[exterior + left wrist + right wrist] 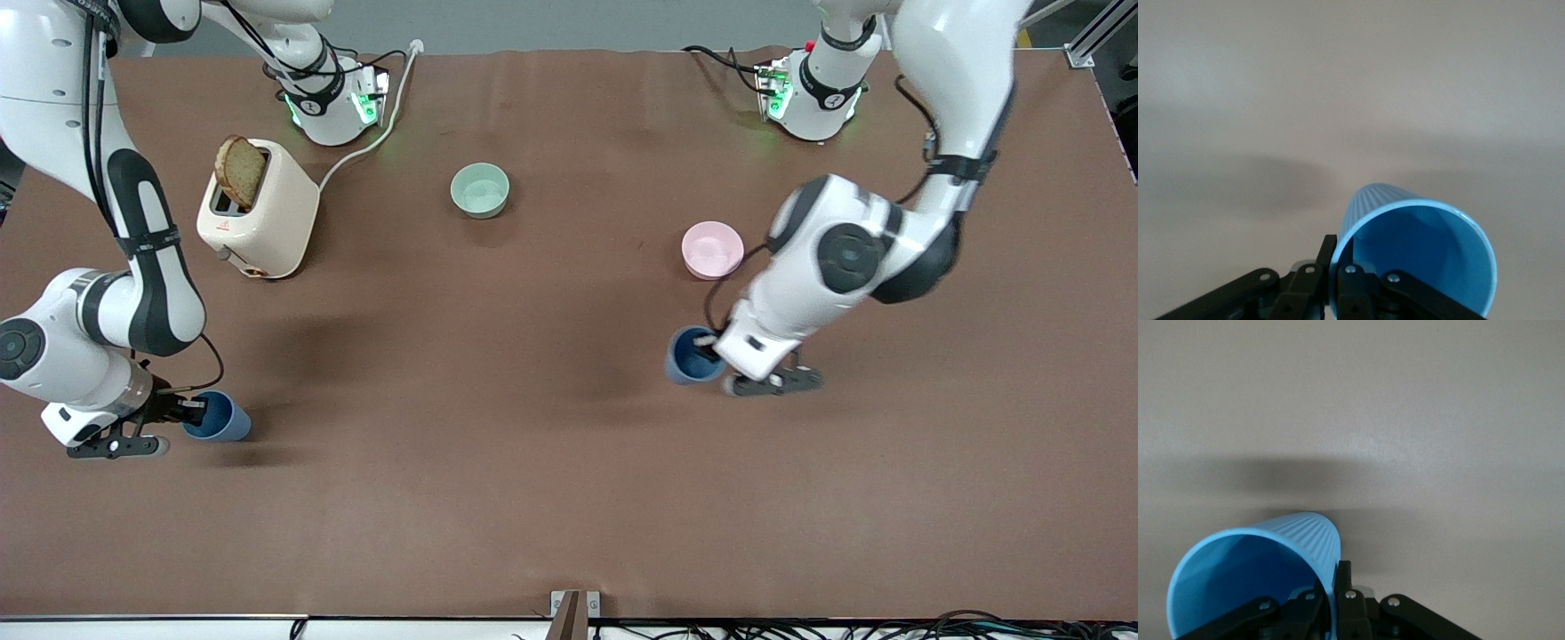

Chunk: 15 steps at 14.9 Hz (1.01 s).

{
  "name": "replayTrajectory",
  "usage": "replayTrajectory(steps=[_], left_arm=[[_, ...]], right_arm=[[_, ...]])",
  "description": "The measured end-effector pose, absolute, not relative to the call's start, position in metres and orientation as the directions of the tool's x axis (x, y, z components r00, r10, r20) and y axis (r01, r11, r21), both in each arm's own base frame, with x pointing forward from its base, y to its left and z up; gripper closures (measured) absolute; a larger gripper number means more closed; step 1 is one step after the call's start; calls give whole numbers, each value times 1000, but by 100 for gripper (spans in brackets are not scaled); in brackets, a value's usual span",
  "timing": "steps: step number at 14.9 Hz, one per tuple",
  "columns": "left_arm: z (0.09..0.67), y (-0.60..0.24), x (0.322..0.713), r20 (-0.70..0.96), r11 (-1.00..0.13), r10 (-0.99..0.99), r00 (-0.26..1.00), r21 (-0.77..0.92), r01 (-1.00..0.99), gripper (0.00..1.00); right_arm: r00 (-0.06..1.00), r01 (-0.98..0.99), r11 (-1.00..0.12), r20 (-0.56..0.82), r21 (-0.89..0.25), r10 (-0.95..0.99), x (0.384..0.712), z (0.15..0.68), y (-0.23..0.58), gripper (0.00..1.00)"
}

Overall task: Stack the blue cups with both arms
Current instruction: 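Carry the blue cup with the left gripper toward the table middle, then set the blue cup down near the pink bowl and open the left gripper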

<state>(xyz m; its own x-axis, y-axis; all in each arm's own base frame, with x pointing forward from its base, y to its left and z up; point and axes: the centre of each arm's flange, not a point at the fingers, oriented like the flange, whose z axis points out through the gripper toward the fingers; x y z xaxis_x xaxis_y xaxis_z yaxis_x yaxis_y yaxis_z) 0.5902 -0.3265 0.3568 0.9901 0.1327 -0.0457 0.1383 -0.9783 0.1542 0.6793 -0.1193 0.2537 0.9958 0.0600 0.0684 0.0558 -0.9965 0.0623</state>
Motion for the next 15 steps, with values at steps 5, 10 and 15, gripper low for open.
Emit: replayTrajectory(steps=[5, 10, 15], left_arm=[[303, -421, 550, -70, -964, 225, 972, 132, 233, 96], [264, -457, 534, -78, -950, 276, 958, 131, 285, 96], [253, -460, 536, -80, -946, 280, 957, 149, 289, 83]], right_arm=[[995, 61, -996, 72, 60, 65, 696, 297, -117, 95], [990, 63, -997, 124, 52, 69, 701, 386, -81, 95], [989, -22, -1000, 146, 11, -20, 693, 437, 24, 95]])
